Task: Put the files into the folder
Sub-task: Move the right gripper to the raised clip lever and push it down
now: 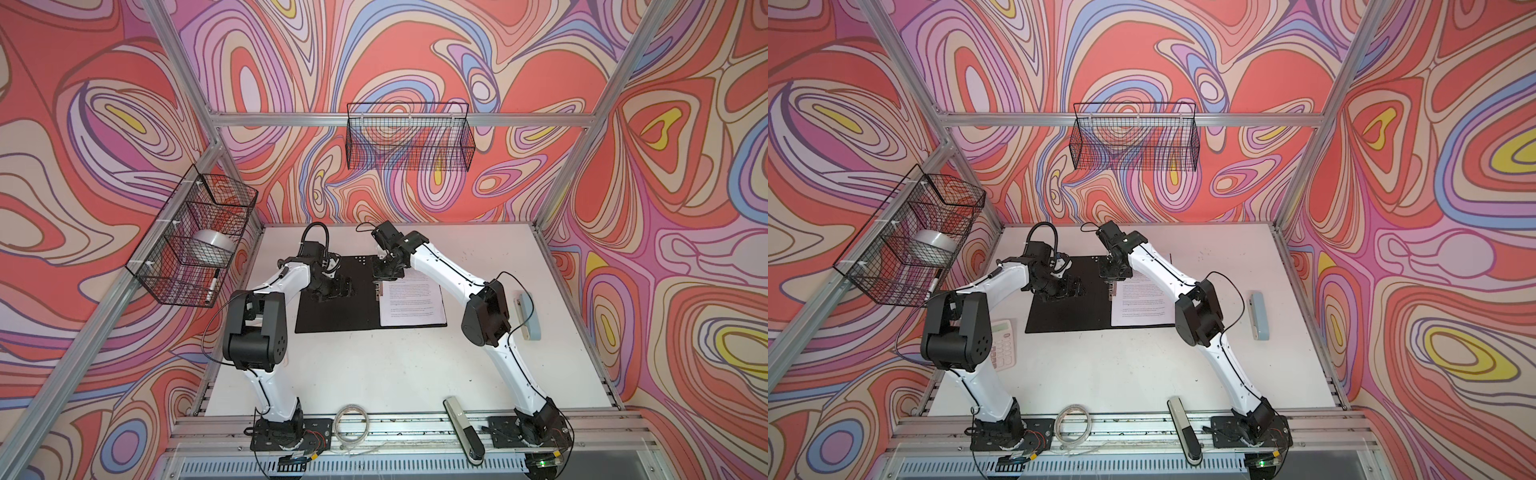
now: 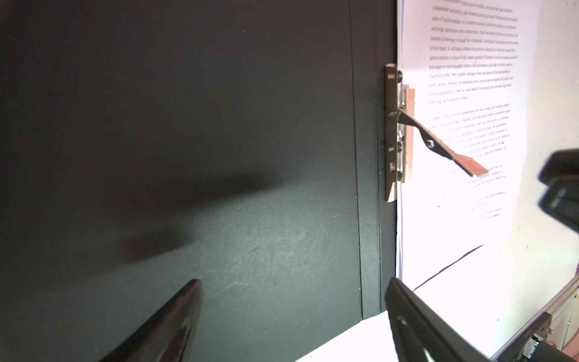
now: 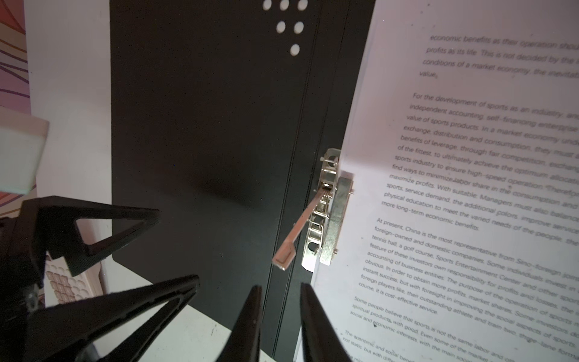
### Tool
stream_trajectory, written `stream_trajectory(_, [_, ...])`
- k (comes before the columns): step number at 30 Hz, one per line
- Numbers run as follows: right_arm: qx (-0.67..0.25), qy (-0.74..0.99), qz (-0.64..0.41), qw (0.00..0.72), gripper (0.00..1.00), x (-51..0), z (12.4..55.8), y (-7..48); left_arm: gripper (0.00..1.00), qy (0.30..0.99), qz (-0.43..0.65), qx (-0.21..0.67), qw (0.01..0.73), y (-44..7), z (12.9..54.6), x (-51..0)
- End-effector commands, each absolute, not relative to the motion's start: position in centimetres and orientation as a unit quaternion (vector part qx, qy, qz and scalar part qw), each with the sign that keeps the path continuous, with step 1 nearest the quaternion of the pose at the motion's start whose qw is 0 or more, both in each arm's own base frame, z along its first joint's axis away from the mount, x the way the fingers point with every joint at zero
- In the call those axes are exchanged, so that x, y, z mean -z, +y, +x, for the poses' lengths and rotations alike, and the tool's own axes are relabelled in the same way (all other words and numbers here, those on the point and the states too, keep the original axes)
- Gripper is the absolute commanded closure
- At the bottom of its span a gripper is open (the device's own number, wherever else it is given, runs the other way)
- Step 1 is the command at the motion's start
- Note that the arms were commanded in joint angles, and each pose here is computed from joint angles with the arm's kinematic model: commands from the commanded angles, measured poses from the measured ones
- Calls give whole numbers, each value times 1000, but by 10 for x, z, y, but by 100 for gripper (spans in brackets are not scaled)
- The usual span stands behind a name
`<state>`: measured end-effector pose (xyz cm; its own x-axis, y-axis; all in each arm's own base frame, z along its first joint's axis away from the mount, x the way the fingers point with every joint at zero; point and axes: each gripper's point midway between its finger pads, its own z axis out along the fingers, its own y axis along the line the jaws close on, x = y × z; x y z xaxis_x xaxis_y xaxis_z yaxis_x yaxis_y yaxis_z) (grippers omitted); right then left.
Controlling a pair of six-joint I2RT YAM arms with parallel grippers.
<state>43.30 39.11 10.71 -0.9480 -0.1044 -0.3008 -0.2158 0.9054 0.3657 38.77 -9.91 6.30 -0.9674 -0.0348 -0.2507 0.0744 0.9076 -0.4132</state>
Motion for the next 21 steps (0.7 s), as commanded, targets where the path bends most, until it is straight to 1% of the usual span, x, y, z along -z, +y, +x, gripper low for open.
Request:
stream_trajectory(1, [-200, 967, -82, 137, 77, -95, 436, 397, 9, 970, 17, 222, 101, -100, 378, -55])
stream_trajectory(21, [-190, 970, -91, 123, 76, -80, 433, 396, 9, 967, 24, 233, 104, -104, 382, -57])
